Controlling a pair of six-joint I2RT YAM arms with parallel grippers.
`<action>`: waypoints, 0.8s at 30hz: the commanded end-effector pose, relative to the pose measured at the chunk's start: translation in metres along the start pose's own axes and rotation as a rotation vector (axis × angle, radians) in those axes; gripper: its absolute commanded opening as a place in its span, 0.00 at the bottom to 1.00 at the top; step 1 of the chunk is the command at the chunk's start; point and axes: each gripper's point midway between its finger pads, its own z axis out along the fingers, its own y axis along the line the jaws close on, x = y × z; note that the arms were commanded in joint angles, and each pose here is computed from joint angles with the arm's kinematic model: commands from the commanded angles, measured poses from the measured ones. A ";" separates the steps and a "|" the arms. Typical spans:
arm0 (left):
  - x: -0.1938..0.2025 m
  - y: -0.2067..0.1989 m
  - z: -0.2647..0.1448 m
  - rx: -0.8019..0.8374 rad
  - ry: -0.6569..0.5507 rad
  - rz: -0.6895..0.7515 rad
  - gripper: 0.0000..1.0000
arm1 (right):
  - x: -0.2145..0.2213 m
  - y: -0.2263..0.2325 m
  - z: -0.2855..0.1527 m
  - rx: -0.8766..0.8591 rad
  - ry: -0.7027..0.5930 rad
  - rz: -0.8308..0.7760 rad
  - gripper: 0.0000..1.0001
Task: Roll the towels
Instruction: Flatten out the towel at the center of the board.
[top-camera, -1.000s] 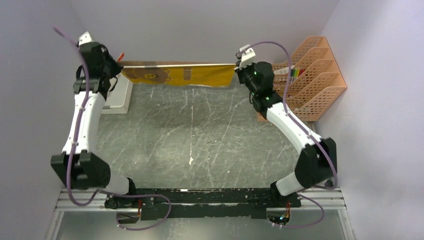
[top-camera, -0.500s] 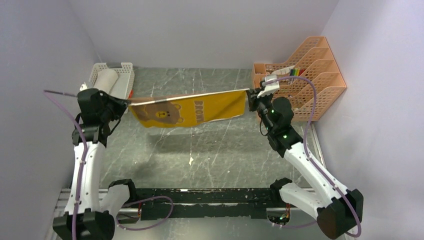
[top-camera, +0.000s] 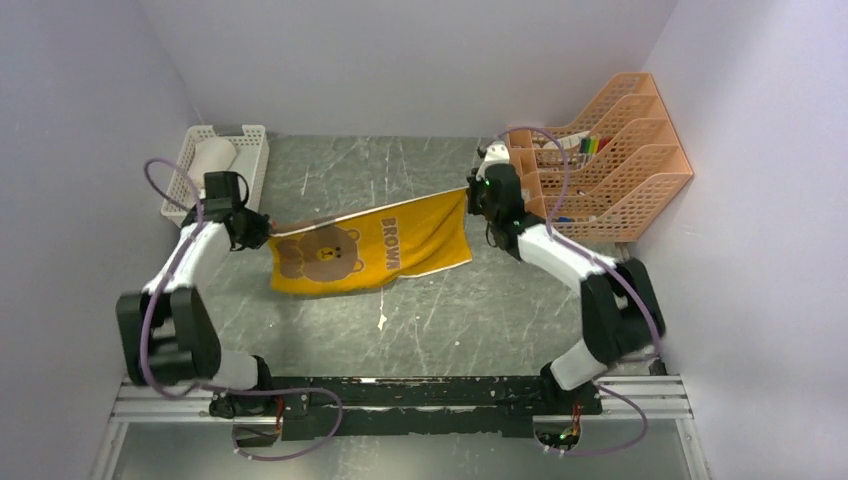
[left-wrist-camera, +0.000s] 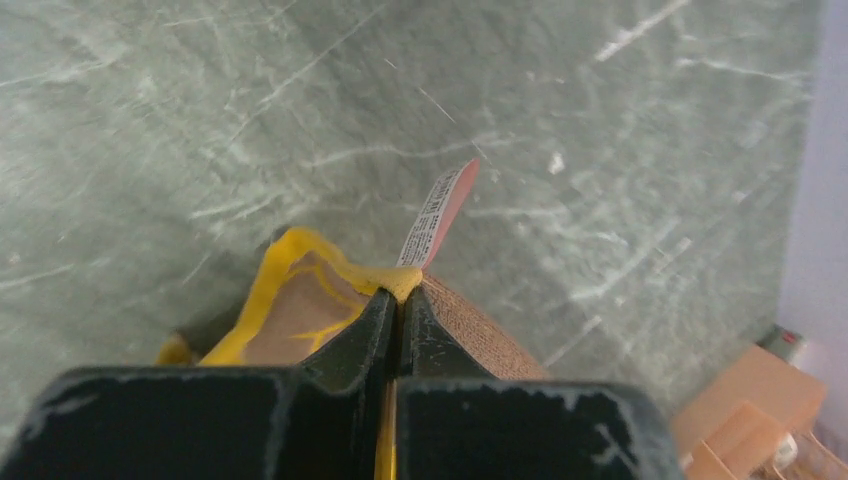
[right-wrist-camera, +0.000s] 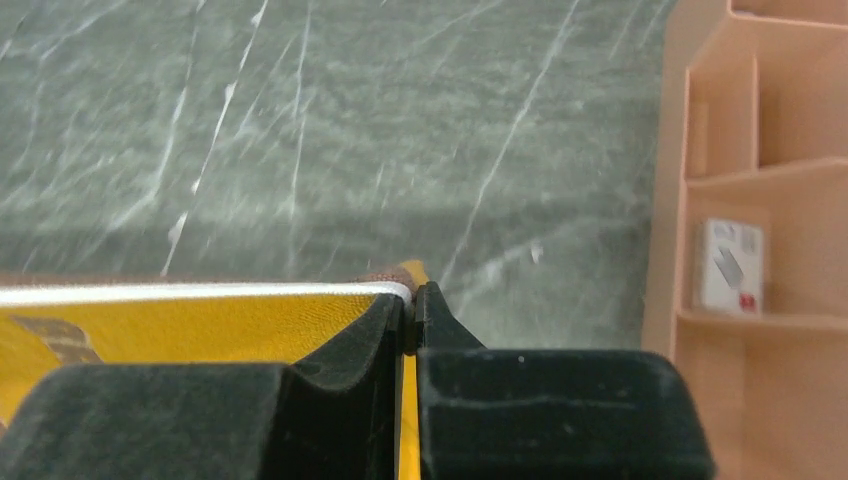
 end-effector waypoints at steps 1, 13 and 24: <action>-0.027 -0.026 0.055 -0.048 -0.126 -0.033 0.07 | -0.009 -0.025 0.061 0.076 0.030 0.076 0.00; -0.060 -0.150 0.185 0.044 -0.110 0.126 0.07 | 0.029 -0.070 0.194 0.074 0.163 0.068 0.00; -0.090 -0.249 0.165 0.365 -0.174 0.317 0.98 | -0.020 -0.077 0.202 0.009 0.045 0.032 0.88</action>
